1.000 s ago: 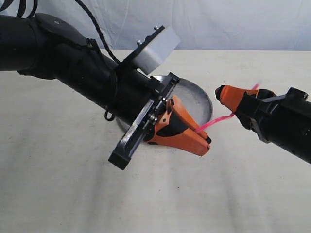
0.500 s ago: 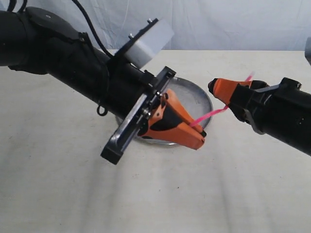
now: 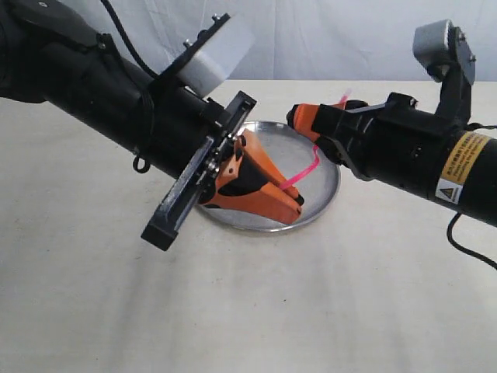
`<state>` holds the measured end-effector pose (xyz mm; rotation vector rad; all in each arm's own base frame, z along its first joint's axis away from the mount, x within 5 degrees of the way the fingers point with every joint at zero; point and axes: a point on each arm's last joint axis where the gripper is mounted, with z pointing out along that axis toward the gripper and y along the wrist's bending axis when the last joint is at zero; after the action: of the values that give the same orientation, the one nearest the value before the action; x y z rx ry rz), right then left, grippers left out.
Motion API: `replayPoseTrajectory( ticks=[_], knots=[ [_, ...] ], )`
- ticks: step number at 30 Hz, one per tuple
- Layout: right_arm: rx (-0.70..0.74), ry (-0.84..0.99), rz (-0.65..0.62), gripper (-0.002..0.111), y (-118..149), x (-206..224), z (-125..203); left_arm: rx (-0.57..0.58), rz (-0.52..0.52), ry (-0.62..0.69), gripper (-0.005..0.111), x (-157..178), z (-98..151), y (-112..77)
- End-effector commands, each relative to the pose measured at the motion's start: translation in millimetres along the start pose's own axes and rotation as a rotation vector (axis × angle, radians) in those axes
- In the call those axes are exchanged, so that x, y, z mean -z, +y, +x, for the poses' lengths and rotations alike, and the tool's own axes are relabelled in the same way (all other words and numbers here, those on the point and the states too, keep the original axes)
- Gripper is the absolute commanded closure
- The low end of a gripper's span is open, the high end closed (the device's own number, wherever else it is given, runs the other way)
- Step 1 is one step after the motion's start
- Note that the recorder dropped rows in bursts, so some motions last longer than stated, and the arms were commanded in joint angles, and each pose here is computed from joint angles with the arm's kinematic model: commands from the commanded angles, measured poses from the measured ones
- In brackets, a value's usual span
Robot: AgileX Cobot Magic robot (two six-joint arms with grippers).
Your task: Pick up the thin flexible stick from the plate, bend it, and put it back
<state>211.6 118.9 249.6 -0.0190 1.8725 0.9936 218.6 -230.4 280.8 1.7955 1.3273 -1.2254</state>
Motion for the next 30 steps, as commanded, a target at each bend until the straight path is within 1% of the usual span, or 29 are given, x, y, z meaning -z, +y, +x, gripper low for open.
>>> replayPoseTrajectory(
  ticks=[1,15,24,30],
  knots=[
    [0.043,0.037,-0.026,0.109,1.3,-8.8,2.7,0.008,-0.051,-0.037,0.107,5.9,-6.7,4.2],
    [0.047,0.054,-0.017,0.109,-1.3,-13.9,4.1,0.083,-0.211,-0.096,0.107,49.9,7.0,24.3],
    [0.077,0.088,-0.087,0.109,4.8,-13.4,7.4,0.087,-0.223,-0.121,0.107,51.6,5.4,25.5],
    [0.088,0.115,-0.101,0.109,5.9,-13.0,9.9,0.099,-0.272,-0.104,0.107,52.5,7.3,29.9]
  ],
)
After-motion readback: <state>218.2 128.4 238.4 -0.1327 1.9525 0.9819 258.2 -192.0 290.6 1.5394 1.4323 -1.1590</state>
